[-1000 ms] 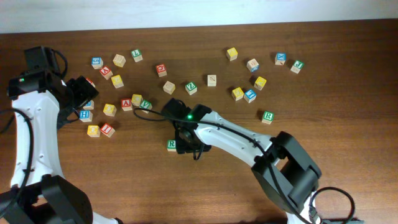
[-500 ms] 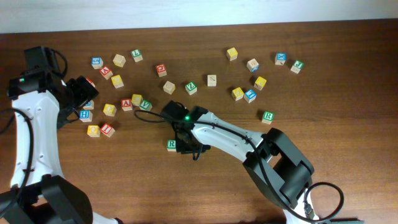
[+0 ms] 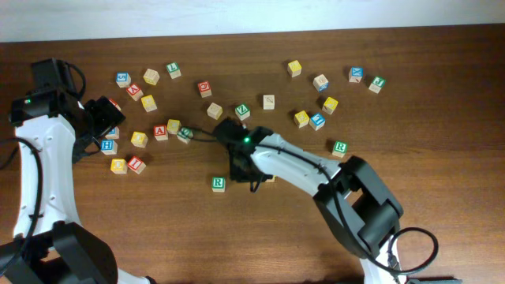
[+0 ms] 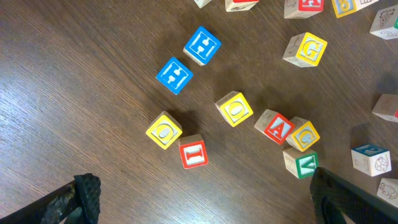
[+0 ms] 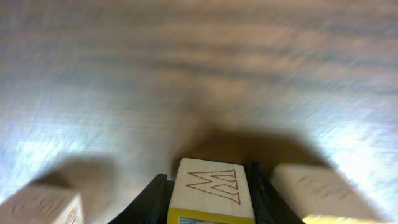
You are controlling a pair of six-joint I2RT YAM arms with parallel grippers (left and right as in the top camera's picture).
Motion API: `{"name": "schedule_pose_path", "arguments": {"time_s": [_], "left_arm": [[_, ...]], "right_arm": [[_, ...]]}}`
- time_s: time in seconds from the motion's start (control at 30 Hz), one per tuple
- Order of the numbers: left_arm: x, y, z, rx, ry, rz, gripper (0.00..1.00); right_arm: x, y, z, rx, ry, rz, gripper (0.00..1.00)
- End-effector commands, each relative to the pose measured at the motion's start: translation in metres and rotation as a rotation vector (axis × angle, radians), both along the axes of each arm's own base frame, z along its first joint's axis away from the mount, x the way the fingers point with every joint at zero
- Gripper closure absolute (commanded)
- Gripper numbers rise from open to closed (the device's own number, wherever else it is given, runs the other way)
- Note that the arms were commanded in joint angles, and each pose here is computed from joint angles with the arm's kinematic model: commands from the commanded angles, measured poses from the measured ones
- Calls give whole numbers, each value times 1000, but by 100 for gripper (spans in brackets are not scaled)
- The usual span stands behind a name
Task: Spell out RSS
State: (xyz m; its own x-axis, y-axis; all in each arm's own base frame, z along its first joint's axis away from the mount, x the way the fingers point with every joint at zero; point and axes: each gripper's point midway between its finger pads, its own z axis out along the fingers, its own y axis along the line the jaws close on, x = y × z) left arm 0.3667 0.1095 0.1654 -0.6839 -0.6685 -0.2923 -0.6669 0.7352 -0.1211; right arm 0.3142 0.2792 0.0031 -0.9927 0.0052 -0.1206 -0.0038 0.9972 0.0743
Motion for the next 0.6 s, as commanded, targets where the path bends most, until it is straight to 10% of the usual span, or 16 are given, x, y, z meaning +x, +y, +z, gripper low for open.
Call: {"name": "schedule_pose_path", "arguments": {"time_s": [0.0,0.57], "left_arm": [[0,2,1,0,-4,17,1],[0,2,1,0,-4,17,1]], "right_arm": [[6,-8,-8,-32,-14,28,71],[-4,-2,-9,-4,31,89,71]]}}
